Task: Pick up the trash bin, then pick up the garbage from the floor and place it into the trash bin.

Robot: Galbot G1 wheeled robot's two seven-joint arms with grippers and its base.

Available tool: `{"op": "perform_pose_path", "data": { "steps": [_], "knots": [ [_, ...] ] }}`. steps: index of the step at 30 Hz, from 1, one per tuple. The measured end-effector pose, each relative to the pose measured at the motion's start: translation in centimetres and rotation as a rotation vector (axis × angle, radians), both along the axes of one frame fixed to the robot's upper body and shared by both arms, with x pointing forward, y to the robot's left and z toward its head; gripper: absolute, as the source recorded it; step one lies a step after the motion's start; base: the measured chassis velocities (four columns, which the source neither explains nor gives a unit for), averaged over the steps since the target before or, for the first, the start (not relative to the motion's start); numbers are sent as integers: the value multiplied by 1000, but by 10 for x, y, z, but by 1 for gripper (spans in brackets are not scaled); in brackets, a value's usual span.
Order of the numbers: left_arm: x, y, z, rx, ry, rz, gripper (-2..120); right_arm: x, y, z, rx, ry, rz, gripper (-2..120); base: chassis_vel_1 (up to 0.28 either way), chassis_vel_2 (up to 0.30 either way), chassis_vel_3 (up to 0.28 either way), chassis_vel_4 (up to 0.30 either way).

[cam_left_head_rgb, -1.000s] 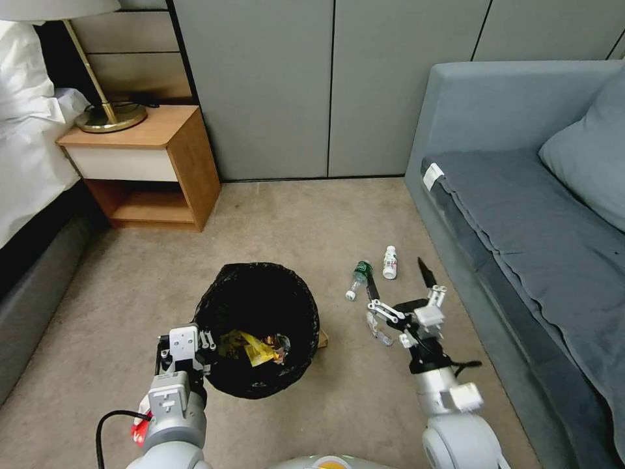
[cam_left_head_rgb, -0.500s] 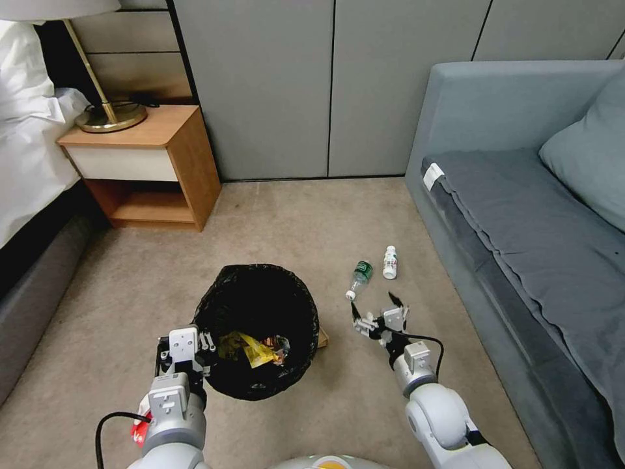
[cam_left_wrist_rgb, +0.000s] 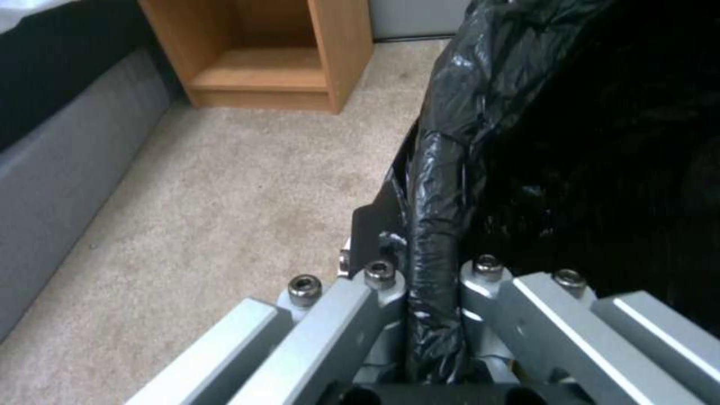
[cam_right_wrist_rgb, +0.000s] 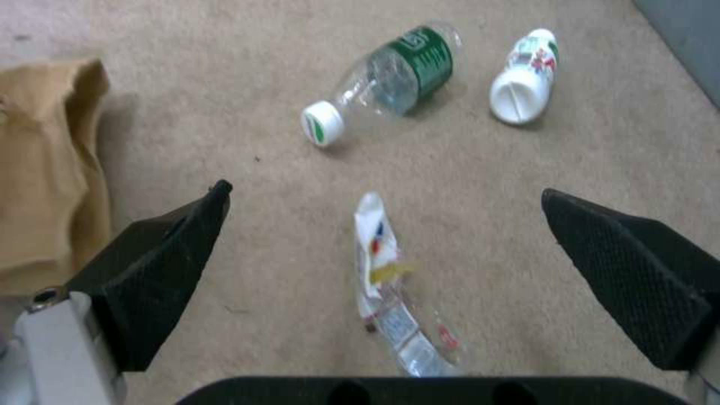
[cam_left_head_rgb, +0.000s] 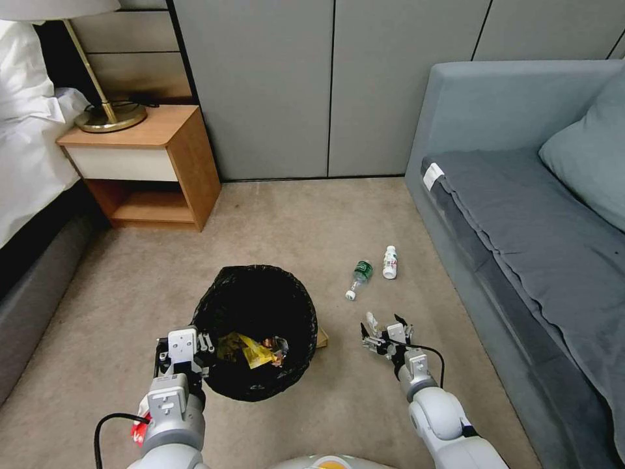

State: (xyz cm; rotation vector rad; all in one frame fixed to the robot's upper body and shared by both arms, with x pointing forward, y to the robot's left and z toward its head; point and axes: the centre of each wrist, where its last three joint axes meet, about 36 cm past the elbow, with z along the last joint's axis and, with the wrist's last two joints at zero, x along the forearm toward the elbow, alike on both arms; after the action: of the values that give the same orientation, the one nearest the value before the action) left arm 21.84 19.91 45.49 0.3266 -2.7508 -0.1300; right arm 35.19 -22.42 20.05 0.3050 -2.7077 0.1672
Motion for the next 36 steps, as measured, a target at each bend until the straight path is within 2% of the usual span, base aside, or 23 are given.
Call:
{"op": "perform_pose_path", "data": {
  "steps": [17,28,33,34,35,36],
  "knots": [
    [-3,-1,2,2,1,0,0,2,-13,-30,-22,29,4,99,0,0,0,0],
    [-4,-2,3,3,0,-2,0,17,-21,-53,-49,84,-19,99,0,0,0,0],
    [-4,-2,3,3,-1,0,0,20,-26,-62,-56,97,-29,93,0,0,0,0],
    [-4,-2,3,3,-3,0,0,20,-28,-67,-57,97,-26,84,0,0,0,0],
    [-4,-2,3,3,-3,0,0,20,-28,-67,-57,97,-26,84,0,0,0,0],
    [-4,-3,4,3,-3,0,0,20,-29,-68,-58,99,-26,79,0,0,0,0]
  ]
}}
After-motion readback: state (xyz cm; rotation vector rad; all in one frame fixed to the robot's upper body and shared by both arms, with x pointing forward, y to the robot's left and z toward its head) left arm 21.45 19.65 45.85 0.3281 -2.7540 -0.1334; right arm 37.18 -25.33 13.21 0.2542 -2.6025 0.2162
